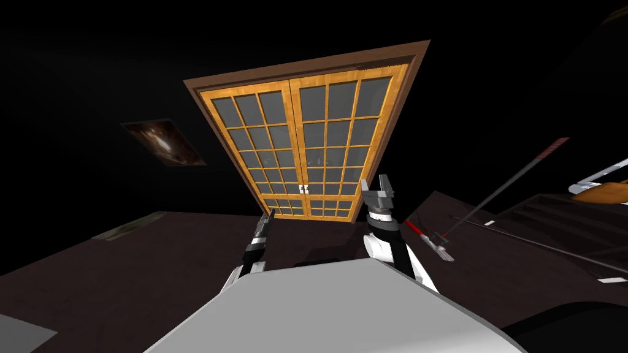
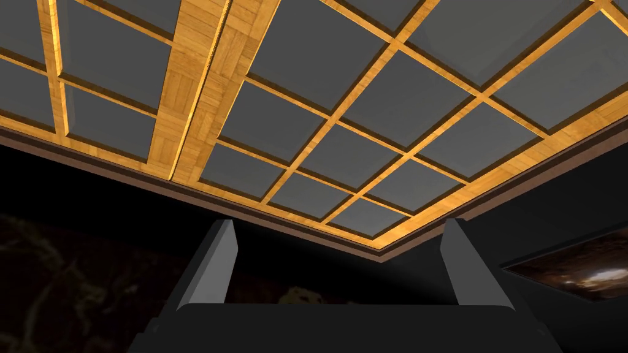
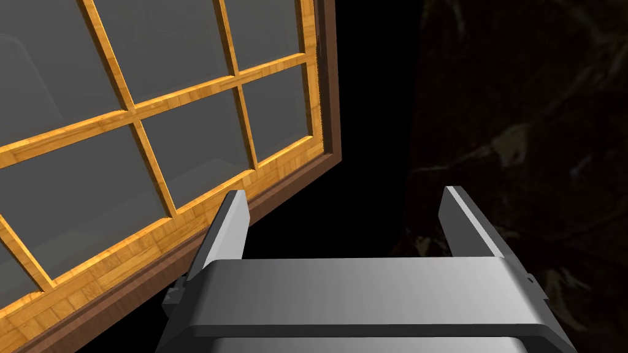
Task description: Pull the door open
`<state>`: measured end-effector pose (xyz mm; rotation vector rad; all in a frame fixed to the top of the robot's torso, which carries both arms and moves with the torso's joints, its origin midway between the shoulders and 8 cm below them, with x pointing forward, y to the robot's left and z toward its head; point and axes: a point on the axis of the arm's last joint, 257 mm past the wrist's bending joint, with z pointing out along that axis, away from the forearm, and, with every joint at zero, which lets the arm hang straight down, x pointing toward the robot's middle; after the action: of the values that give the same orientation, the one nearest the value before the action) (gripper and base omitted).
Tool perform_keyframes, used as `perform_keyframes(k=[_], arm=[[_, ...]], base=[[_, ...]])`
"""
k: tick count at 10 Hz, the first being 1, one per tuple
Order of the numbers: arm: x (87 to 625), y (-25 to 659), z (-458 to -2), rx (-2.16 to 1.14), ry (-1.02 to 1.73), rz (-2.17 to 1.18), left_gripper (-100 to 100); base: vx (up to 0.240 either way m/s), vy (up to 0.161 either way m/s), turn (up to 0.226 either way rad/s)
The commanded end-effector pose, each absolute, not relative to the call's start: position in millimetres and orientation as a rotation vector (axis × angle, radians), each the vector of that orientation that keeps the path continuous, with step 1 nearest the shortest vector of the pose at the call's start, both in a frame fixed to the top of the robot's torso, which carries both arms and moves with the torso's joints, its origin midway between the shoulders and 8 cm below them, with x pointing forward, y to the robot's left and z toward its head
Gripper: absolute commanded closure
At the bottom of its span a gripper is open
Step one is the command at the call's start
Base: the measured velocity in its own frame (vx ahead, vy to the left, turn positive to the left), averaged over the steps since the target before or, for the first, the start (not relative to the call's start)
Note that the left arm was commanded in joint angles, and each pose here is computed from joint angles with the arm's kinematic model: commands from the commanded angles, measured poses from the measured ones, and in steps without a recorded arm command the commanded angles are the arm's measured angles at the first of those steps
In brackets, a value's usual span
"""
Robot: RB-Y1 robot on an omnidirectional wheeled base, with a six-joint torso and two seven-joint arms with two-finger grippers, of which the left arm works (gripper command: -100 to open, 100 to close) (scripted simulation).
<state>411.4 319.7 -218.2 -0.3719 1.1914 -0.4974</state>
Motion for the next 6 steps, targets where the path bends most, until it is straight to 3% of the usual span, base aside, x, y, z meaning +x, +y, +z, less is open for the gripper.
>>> perform_keyframes(k=[1, 6], arm=[[411.4, 322.6, -232.2, -0.35, 1.222, -0.446, -100], [409.0, 332.2, -266.2, -0.301, 1.294, -0.334, -100]], base=[[0.109, -0.043, -0.089], [0.094, -0.024, -0.074]])
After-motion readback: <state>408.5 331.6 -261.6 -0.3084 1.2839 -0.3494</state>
